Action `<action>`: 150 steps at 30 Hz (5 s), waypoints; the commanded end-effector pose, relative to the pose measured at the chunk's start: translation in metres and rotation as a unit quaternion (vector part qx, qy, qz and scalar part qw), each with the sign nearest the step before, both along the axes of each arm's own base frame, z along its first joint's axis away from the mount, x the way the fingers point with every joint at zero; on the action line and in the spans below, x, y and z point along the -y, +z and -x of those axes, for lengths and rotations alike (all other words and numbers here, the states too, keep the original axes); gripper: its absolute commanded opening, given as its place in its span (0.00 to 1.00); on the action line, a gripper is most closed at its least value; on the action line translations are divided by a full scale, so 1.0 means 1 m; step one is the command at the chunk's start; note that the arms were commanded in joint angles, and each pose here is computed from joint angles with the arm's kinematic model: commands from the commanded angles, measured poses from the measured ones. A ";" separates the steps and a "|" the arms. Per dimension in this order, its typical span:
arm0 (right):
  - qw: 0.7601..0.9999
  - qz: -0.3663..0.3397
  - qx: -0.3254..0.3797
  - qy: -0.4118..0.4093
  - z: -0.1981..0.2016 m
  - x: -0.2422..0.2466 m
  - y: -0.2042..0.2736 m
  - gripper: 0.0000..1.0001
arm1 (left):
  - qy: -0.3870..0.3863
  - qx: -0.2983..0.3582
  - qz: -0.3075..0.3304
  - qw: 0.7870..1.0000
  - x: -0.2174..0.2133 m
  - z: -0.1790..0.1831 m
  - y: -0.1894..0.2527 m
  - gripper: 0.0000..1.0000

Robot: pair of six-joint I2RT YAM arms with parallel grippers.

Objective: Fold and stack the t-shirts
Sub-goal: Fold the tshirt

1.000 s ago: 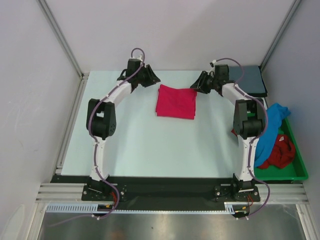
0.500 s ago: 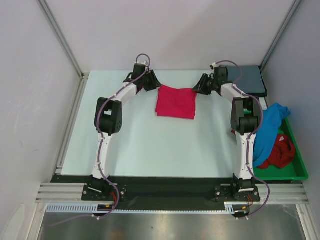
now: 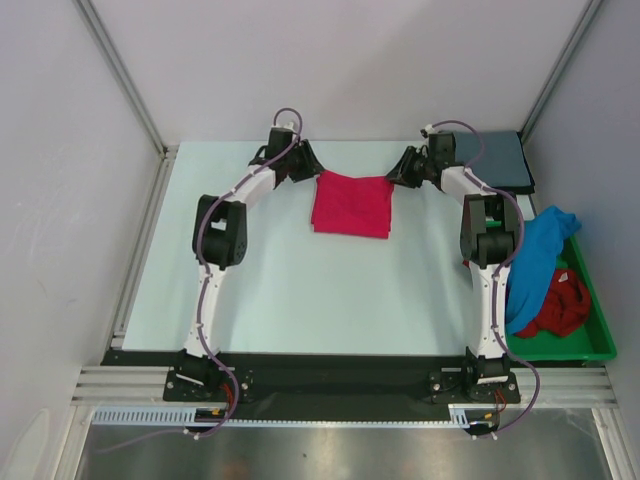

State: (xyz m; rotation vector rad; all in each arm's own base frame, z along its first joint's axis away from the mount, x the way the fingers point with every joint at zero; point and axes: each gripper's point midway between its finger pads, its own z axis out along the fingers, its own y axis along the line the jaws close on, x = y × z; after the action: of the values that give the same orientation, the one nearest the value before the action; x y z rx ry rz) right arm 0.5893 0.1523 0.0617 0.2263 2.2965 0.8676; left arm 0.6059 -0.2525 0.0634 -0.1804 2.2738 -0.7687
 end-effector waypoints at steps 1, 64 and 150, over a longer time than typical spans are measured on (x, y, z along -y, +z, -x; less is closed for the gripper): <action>0.999 -0.013 0.034 -0.003 -0.017 -0.001 0.021 0.32 | -0.008 0.029 0.011 0.999 0.011 -0.011 0.016 0.51; 0.994 -0.053 -0.012 0.093 0.095 -0.006 0.016 0.40 | -0.080 -0.013 0.025 0.996 0.015 0.130 0.024 0.56; 0.998 0.052 -0.013 -0.011 0.143 0.041 0.011 0.31 | 0.011 -0.030 -0.111 0.993 -0.039 0.154 0.012 0.30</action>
State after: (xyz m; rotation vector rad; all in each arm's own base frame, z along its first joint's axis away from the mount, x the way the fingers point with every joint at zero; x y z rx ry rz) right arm 0.4217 0.1283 0.0325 0.2883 2.4256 0.8857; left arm 0.4436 -0.2405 0.0309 -0.1224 2.4859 -0.6695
